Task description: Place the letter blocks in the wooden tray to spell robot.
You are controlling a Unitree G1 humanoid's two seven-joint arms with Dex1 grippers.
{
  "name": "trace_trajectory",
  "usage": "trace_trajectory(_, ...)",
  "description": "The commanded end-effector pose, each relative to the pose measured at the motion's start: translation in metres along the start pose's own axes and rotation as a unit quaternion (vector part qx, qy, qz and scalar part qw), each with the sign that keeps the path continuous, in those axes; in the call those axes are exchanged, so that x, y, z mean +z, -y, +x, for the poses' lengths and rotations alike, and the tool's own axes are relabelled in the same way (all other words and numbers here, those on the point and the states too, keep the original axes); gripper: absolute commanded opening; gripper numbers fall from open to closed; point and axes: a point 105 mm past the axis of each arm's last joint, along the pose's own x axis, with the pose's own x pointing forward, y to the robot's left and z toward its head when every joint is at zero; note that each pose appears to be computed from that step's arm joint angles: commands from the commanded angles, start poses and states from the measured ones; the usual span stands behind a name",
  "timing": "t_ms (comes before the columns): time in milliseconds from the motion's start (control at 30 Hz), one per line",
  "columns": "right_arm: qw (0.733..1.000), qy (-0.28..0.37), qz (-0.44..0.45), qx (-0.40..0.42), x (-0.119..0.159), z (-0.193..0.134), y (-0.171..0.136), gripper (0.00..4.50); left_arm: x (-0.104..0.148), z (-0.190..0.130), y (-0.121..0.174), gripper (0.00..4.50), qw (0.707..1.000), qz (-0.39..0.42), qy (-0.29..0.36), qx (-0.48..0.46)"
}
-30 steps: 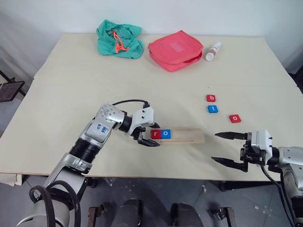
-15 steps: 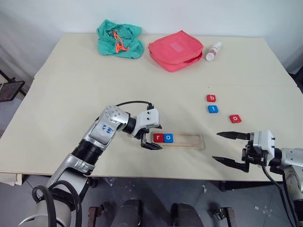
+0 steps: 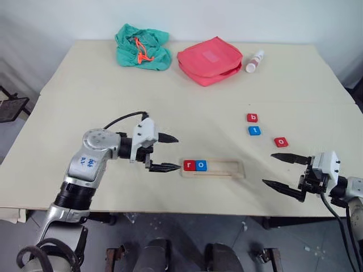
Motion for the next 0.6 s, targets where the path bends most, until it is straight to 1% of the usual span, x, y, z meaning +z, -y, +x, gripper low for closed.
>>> trace_trajectory(33,0.996,0.006,0.012,-0.089,0.006,-0.005,0.014,4.5,0.015,-0.013,0.008,4.49,0.996,0.032,0.08,-0.003)
trace_trajectory(133,0.98,-0.007,0.057,-0.188,-0.005,-0.009,0.025,4.5,0.008,-0.02,0.016,4.49,0.992,0.036,0.121,0.0)
trace_trajectory(200,0.968,0.006,0.06,-0.245,-0.003,-0.008,0.029,4.5,-0.004,-0.024,0.022,4.49,0.992,0.028,0.12,0.001)
trace_trajectory(267,0.958,0.006,0.059,-0.282,-0.002,-0.005,0.033,4.5,-0.011,-0.025,0.023,4.49,0.993,0.026,0.115,0.009)
trace_trajectory(333,0.954,-0.004,0.054,-0.294,0.0,0.0,0.036,4.5,-0.014,-0.026,0.022,4.49,0.992,0.028,0.118,0.016)
trace_trajectory(400,0.954,0.004,0.049,-0.294,0.006,0.005,0.037,4.5,-0.018,-0.025,0.022,4.49,0.993,0.031,0.11,0.013)
trace_trajectory(500,0.952,0.009,0.055,-0.301,0.019,0.024,0.048,4.5,-0.032,-0.028,0.026,4.49,0.994,0.039,0.097,-0.008)
trace_trajectory(567,0.948,0.013,0.075,-0.308,0.024,0.034,0.057,4.5,-0.037,-0.028,0.028,4.49,0.994,0.053,0.09,-0.02)
trace_trajectory(600,0.946,0.001,0.093,-0.311,0.02,0.038,0.061,4.5,-0.039,-0.027,0.027,4.49,0.994,0.056,0.087,-0.023)
